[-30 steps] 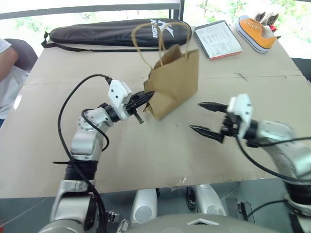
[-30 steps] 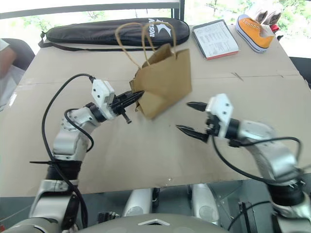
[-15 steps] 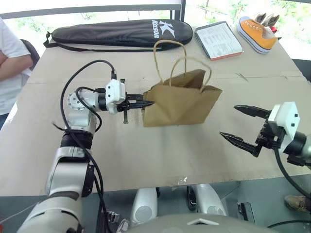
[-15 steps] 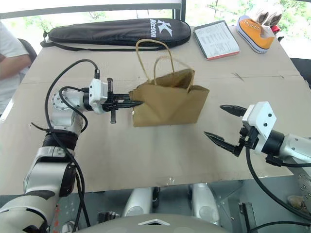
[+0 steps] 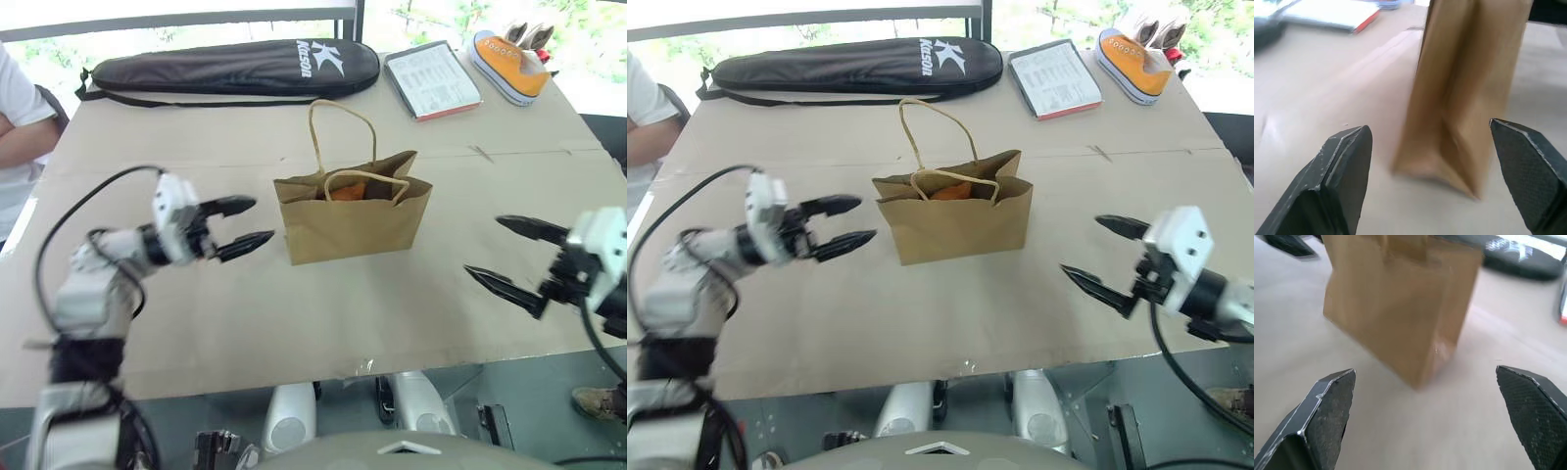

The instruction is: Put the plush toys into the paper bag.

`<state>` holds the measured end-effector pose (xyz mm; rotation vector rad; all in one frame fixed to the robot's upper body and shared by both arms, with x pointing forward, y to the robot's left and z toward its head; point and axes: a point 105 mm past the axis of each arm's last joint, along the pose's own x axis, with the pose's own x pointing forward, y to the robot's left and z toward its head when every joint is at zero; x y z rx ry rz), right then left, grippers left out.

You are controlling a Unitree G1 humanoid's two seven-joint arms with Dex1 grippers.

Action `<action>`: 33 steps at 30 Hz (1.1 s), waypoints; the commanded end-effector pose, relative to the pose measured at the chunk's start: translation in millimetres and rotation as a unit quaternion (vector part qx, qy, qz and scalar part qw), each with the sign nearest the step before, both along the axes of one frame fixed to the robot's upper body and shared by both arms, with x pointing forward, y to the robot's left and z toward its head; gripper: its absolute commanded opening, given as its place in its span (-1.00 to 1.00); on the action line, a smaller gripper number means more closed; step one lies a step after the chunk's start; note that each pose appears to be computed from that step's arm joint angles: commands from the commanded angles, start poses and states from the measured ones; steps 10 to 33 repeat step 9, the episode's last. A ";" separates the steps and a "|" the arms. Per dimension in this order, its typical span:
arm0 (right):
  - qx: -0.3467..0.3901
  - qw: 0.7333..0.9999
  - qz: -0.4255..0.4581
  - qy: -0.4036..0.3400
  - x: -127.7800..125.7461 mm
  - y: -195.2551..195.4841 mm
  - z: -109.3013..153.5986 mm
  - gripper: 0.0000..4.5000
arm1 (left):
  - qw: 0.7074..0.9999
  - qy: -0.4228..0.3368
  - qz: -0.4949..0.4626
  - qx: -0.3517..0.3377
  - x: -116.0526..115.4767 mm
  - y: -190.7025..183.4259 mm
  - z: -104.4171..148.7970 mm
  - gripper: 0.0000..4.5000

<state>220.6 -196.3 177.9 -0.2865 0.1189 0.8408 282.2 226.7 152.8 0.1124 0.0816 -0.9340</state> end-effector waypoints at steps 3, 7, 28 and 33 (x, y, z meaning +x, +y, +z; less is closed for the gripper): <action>-0.020 1.000 -0.002 -0.003 -9.5 -27.6 2.9 1.00 | 0.997 0.033 0.074 -0.003 -51.9 10.6 9.1 0.86; -0.018 1.000 0.012 0.010 -14.0 -24.2 -3.0 1.00 | 0.994 0.059 0.093 -0.009 -68.3 11.0 1.7 0.86; -0.018 1.000 0.013 0.012 -17.0 -23.4 -5.2 1.00 | 0.993 0.067 0.092 -0.012 -73.9 8.7 -1.5 0.86; -0.018 1.000 0.013 0.012 -17.0 -23.4 -5.2 1.00 | 0.993 0.067 0.092 -0.012 -73.9 8.7 -1.5 0.86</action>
